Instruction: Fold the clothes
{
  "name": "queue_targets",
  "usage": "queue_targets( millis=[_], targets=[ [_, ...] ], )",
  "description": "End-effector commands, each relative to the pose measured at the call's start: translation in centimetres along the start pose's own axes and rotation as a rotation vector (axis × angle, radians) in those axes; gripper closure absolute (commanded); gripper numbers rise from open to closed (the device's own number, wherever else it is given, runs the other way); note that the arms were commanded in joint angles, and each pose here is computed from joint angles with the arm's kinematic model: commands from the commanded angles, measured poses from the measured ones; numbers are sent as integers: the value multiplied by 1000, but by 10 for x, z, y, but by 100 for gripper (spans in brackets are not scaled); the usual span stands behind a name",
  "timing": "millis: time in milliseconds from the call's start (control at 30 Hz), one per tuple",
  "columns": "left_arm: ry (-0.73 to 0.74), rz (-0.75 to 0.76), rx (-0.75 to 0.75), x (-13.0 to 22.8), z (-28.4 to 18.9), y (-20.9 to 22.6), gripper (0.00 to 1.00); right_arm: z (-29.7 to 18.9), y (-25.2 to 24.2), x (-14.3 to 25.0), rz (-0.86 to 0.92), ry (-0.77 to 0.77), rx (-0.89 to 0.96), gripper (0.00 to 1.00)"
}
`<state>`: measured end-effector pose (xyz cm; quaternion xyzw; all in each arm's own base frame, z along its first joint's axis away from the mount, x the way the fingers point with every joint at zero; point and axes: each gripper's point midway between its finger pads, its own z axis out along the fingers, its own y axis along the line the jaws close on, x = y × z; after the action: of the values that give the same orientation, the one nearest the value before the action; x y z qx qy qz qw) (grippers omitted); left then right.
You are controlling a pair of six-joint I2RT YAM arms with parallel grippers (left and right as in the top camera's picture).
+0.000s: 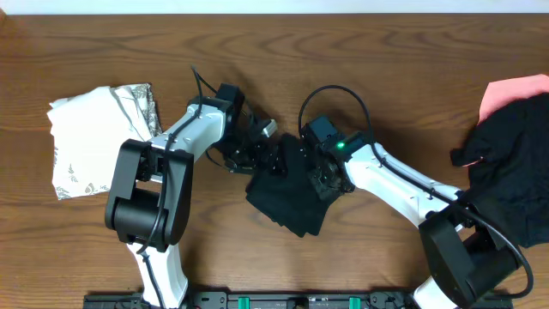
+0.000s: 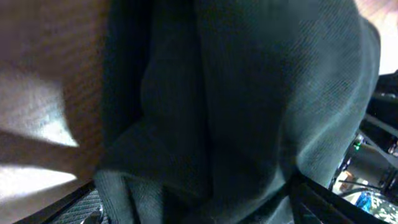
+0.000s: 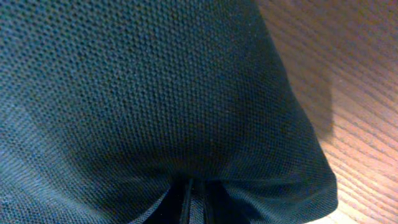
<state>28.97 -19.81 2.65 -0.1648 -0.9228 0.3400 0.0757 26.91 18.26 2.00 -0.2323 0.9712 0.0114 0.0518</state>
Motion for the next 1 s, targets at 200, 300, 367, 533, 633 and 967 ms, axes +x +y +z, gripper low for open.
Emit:
queue_targets(
  millis=[200, 300, 367, 533, 633, 967],
  targets=[
    [60, -7, 21, 21, 17, 4, 12, 9, -7, -6, 37, -12, 10, 92],
    [76, 4, 23, 28, 27, 3, 12, 16, -7, -4, 36, 4, 13, 92],
    [85, 12, 22, 30, 30, 1, 12, 22, -8, -1, 36, 24, 15, 92],
    [93, 20, 22, 32, 33, -1, 12, 36, -8, 4, 35, 63, 21, 93],
    [93, 20, 22, 32, 33, -1, 12, 36, -8, 1, 35, 50, 19, 93],
    [96, 13, 21, 32, 32, -1, 91, 36, -7, -2, 36, 40, 17, 93]
  ],
)
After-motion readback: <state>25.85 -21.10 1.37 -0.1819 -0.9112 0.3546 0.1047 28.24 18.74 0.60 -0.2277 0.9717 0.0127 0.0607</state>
